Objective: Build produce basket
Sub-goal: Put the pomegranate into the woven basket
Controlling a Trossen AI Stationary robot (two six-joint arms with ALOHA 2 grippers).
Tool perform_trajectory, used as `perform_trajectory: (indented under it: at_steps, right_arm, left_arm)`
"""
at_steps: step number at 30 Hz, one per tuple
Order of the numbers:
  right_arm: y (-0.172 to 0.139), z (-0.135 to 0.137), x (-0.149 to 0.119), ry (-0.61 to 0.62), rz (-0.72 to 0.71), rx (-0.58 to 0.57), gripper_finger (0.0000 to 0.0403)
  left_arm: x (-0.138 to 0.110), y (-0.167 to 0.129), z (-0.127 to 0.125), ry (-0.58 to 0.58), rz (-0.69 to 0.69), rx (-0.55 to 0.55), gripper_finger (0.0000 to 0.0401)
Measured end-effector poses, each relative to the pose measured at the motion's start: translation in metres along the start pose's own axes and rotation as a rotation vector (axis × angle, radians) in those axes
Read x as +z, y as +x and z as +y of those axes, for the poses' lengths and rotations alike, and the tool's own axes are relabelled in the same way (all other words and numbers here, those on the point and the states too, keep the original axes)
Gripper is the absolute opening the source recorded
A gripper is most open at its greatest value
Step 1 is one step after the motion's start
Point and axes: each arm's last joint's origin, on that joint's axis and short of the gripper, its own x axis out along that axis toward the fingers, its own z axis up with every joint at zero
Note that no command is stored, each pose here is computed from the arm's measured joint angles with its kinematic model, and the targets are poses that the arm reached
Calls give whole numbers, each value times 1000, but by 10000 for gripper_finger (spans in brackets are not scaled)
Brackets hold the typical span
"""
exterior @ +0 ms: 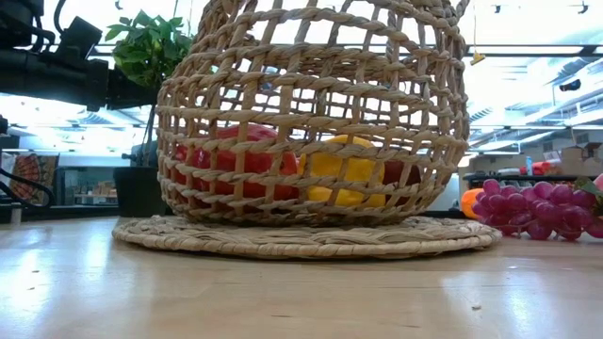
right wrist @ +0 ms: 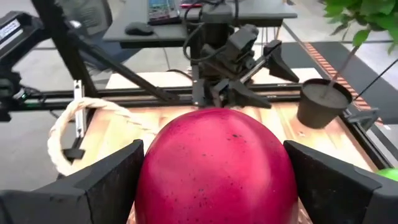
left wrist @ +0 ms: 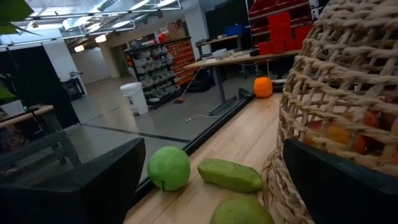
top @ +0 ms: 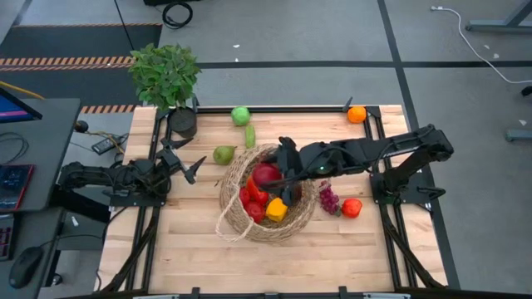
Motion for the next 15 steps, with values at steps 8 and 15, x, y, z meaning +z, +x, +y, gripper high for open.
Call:
perform_trajectory:
  at_steps: [8,15]
  right_arm:
    - [1,-11,-4,162,88,-24,378]
    - [19,-18,3,163,264,-6,378]
  left_arm:
    - [0,0,0,3,3,-1,388]
    - [0,0,0,3,2,-1,388]
